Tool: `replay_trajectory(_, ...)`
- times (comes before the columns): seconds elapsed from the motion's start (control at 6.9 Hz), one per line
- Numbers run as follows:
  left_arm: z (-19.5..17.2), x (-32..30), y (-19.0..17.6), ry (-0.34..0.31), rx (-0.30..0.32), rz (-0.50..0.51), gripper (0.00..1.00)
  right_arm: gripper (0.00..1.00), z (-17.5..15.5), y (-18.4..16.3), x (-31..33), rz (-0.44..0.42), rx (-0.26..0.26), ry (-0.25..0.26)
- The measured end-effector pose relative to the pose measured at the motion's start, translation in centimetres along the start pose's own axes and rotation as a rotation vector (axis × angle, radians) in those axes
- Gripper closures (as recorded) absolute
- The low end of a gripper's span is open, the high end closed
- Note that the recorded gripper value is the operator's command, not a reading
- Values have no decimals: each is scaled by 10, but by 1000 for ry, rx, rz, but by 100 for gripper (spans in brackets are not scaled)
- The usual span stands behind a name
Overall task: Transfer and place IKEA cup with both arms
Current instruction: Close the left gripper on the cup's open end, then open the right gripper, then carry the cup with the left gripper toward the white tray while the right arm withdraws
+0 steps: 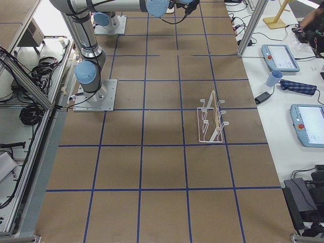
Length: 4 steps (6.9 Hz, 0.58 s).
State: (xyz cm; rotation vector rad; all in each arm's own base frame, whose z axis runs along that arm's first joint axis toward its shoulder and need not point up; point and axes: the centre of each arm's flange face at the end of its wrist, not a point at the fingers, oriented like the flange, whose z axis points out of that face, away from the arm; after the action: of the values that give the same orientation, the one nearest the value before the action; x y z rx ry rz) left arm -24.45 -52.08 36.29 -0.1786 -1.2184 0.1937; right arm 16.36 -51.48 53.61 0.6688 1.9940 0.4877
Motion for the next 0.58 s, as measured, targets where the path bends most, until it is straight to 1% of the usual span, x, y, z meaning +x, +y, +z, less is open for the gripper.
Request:
replay_trajectory(0.29, -2, 8, 1, -19, 0, -63, 100, 0, -8, -3, -2, 0, 14, -4)
replay_trajectory(0.43, -5, 9, 0, -61, -2, -87, 100, 0, -18, -4, -6, -8, 36, 0)
replay_trajectory(0.58, -10, 11, -2, -114, -1, -102, 100, 0, -32, -6, -9, -16, 70, 22)
